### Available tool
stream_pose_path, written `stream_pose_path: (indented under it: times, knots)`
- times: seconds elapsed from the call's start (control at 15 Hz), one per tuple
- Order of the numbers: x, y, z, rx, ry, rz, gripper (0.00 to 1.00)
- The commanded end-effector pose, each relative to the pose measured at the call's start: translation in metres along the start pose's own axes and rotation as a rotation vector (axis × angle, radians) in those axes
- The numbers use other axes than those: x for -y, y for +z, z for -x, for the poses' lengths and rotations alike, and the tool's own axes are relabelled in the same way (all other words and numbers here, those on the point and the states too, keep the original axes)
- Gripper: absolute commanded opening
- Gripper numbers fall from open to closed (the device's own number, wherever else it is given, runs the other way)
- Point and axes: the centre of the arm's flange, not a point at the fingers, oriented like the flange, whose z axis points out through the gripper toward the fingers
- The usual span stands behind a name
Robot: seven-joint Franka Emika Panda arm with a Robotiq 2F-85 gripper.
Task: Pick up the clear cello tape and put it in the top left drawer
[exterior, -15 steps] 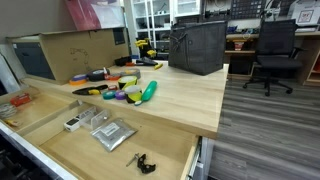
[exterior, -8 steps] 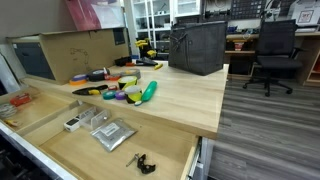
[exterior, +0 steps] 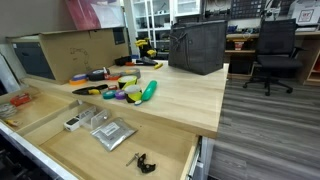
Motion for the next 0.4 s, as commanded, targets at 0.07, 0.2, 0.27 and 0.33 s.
stream_pose_path:
  times: [0.07, 0.2, 0.27, 0.33]
  knots:
    - [-0.004, 0.016, -0.004, 0.067, -0.065, 0.02, 1.0]
    - [-0.004, 0.024, -0.008, 0.087, -0.083, 0.023, 1.0]
    - [-0.004, 0.025, -0.008, 0.089, -0.089, 0.023, 1.0]
    - [-0.004, 0.025, -0.008, 0.089, -0.089, 0.023, 1.0]
